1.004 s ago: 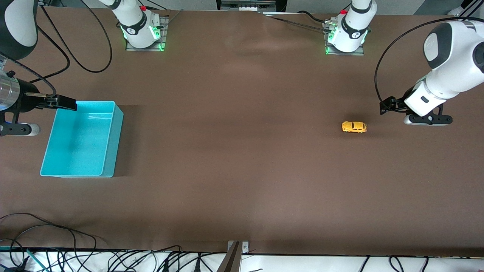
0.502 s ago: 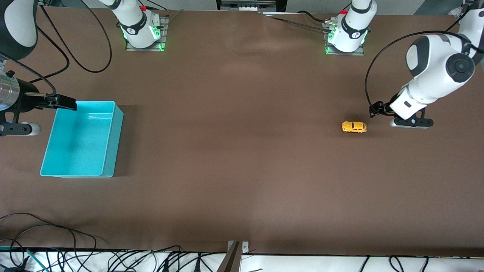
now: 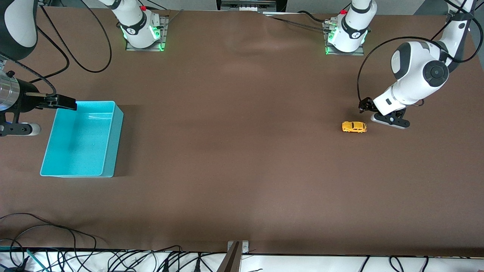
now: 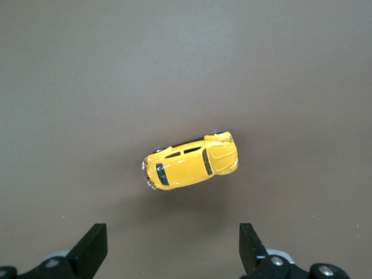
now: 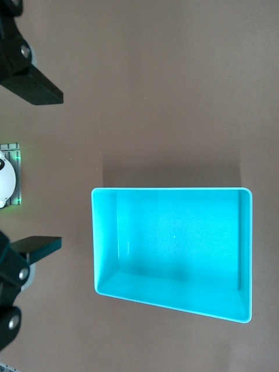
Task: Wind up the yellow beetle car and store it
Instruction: 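Lower the left gripper and close it on the yellow car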
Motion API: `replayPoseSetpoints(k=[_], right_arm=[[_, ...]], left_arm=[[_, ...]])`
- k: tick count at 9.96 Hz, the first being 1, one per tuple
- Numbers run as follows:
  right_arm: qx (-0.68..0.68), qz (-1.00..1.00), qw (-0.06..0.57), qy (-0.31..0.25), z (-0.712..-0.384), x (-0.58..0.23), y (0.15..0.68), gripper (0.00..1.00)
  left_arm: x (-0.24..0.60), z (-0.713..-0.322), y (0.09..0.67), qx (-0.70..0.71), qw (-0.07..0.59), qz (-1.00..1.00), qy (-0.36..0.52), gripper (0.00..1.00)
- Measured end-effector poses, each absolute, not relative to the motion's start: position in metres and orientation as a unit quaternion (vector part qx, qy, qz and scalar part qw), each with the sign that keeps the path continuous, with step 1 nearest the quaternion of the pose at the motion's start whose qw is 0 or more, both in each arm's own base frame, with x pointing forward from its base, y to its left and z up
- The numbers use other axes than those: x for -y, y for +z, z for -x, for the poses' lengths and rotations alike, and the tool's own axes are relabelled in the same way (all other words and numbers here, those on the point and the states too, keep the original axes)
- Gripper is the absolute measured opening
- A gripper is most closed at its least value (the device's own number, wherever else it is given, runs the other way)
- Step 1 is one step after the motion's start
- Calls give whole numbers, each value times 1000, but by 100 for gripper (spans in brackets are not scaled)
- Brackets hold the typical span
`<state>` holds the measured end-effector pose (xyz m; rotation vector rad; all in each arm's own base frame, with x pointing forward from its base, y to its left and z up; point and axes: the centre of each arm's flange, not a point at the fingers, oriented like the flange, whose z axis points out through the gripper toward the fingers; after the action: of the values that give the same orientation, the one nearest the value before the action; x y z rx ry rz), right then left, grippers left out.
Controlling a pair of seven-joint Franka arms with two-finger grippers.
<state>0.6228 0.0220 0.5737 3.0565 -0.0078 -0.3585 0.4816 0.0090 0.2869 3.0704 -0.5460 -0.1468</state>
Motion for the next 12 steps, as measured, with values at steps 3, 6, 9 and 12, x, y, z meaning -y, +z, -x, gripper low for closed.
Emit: replayPoseSetpoints(k=[3,6,9,12], right_arm=[[3,-993,32,-117,-623,-22,574,100],[6,-993,33,-116,-623,-18,574,100],[6,-993,33,-116,-623,-16,574,100],[3,-993,33,-117,-623,-15,574,100]], left_arm=[[-9,-480,269,293,21,-954,-60,97],[-9,-488,258,450,18,-892,-31,100],[-9,-487,234,534,27,-845,-36,100],[-3,-487,216,613,30,-789,-33,100]])
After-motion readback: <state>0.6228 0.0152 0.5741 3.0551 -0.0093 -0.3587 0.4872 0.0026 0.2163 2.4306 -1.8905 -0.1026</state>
